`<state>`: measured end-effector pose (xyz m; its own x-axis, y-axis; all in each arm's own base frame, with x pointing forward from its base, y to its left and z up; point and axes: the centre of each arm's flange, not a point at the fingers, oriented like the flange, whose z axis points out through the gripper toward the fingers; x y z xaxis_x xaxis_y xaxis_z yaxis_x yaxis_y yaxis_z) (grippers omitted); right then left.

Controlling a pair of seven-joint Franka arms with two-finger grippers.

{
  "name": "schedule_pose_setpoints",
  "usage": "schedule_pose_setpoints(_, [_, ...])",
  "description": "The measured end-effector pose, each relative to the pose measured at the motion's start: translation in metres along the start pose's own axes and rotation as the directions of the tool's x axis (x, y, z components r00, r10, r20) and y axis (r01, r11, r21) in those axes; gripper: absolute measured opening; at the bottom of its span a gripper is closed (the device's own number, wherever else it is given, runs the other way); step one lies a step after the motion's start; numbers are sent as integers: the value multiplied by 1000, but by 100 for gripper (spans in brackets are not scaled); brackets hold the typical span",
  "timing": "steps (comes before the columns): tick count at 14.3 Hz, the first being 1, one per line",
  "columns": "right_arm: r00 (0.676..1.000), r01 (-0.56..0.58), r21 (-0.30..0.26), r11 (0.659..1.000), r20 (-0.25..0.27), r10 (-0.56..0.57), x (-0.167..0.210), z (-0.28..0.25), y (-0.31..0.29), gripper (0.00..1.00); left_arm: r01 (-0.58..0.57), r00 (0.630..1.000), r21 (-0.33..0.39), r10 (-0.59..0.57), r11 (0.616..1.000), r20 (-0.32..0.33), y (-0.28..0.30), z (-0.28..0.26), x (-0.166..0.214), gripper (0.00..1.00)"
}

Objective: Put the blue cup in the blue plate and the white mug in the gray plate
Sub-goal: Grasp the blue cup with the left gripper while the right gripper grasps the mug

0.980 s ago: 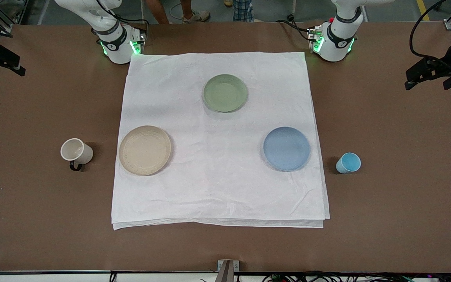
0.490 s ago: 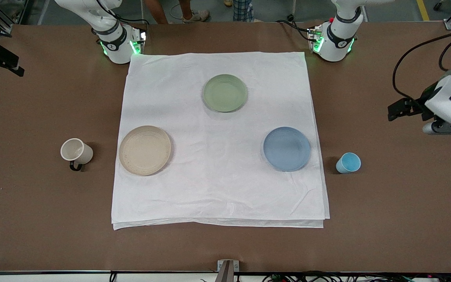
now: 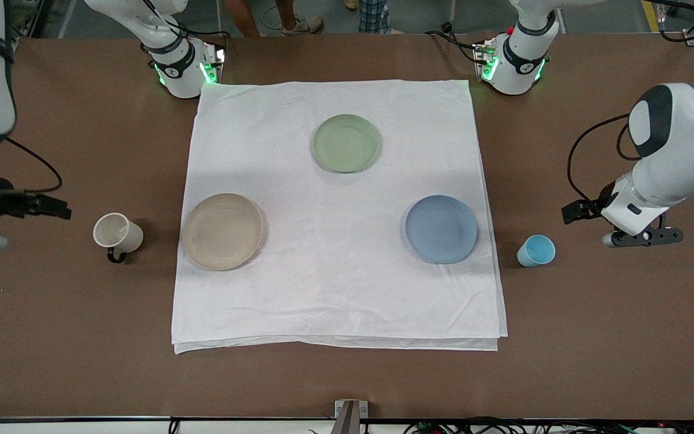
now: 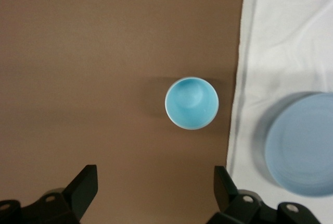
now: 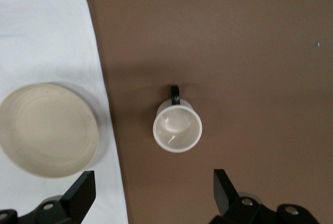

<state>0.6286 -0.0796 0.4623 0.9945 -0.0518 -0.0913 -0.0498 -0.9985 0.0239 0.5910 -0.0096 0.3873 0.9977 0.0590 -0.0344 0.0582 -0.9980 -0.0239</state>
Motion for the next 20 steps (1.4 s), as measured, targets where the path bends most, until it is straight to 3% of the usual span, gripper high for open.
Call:
schedule_pose_setpoints(4, [997, -28, -17, 999, -66, 27, 32, 110, 21, 100, 9, 1000, -10, -10, 1000, -26, -3, 75, 14, 88])
schedule_pose_setpoints(6, [998, -45, -15, 999, -52, 44, 35, 160, 31, 99, 16, 1000, -13, -17, 1000, -22, -2, 105, 17, 75])
schedule_pose_setpoints(9, [997, -73, 14, 997, -19, 73, 29, 213, 33, 91, 24, 1000, -15, -24, 1000, -7, 0, 138, 19, 70])
schedule_pose_setpoints(10, [997, -72, 16, 997, -15, 72, 25, 223, 31, 83, 25, 1000, -14, -25, 1000, 2, 1, 146, 19, 65])
schedule_pose_setpoints(11, [998, -68, 17, 998, -9, 68, 21, 230, 29, 76, 24, 1000, -14, -24, 1000, 9, 1, 153, 19, 53])
schedule_pose_setpoints(13, [998, -56, 19, 998, 4, 56, 17, 236, 29, 70, 22, 1000, -15, -22, 1000, 18, 2, 159, 18, 33])
schedule_pose_setpoints(15, [998, -55, 25, 998, 12, 54, 14, 240, 29, 52, 20, 1000, -16, -20, 1000, 13, 4, 157, 19, 11])
schedule_pose_setpoints(16, [998, -56, 29, 998, 16, 56, 13, 241, 28, 52, 18, 1000, -19, -18, 1000, 4, 6, 152, 21, 4])
schedule_pose_setpoints(18, [998, -61, 37, 997, 24, 60, 10, 243, 28, 35, 10, 1000, -21, -10, 1000, -13, 12, 133, 22, 4])
schedule_pose_setpoints(19, [997, -66, 43, 997, 28, 65, 9, 243, 27, 21, 10, 1000, -23, -11, 1000, -12, 17, 118, 22, 4])
schedule_pose_setpoints(20, [997, -69, 49, 996, 30, 68, 9, 241, 27, 15, 27, 1000, -27, -27, 999, -12, 27, 99, 19, 4])
